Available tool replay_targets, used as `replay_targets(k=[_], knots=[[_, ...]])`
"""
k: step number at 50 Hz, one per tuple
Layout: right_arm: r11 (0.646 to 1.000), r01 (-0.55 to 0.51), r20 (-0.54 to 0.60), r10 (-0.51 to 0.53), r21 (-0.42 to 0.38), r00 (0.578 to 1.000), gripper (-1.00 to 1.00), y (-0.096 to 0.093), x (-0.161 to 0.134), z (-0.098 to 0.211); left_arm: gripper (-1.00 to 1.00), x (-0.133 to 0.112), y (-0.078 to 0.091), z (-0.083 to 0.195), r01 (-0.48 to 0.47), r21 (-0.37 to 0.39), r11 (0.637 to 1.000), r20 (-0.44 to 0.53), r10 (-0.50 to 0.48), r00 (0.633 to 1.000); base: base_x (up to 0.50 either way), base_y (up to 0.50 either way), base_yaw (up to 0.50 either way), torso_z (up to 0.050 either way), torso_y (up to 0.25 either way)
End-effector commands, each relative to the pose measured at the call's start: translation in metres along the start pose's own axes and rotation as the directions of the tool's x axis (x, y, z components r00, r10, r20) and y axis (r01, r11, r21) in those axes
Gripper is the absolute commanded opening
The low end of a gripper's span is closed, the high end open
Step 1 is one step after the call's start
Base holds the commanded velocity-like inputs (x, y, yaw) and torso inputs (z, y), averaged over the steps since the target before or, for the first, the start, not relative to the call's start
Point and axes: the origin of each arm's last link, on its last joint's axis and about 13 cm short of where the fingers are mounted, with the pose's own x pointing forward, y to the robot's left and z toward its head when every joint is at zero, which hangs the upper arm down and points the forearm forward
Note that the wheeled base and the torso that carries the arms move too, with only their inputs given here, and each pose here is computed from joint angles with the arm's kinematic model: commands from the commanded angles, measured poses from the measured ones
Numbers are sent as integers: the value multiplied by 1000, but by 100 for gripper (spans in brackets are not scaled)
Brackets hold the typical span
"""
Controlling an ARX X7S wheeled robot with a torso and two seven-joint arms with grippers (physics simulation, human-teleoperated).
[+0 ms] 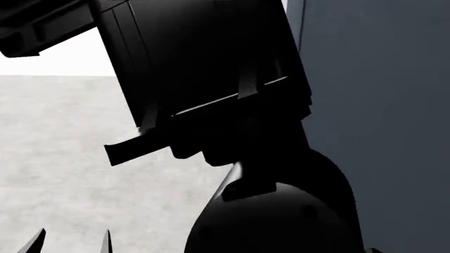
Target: Close the microwave door
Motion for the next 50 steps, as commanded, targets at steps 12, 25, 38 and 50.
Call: replay_targets(k=[12, 25, 38, 50], knots=[[1000, 4, -1, -4, -24, 1000, 100, -12, 27, 8, 100, 0, 1, -3, 1, -5, 1000, 3, -1, 1000, 0, 0, 0, 0, 0], [998, 47, -29, -48, -36, 998, 100, -30, 52, 8, 100, 0, 0, 0, -1, -8, 1000, 4, 1, 1000, 0, 0, 0, 0, 0], [993, 78, -34, -81, -87, 996, 100, -44, 69, 16, 100, 0, 0, 0, -2, -8, 1000, 6, 2, 1000, 0, 0, 0, 0, 0], [987, 113, -77, -122, -110, 989, 100, -61, 91, 13, 100, 0, 1, -1, -2, -8, 1000, 11, 2, 1000, 0, 0, 0, 0, 0]])
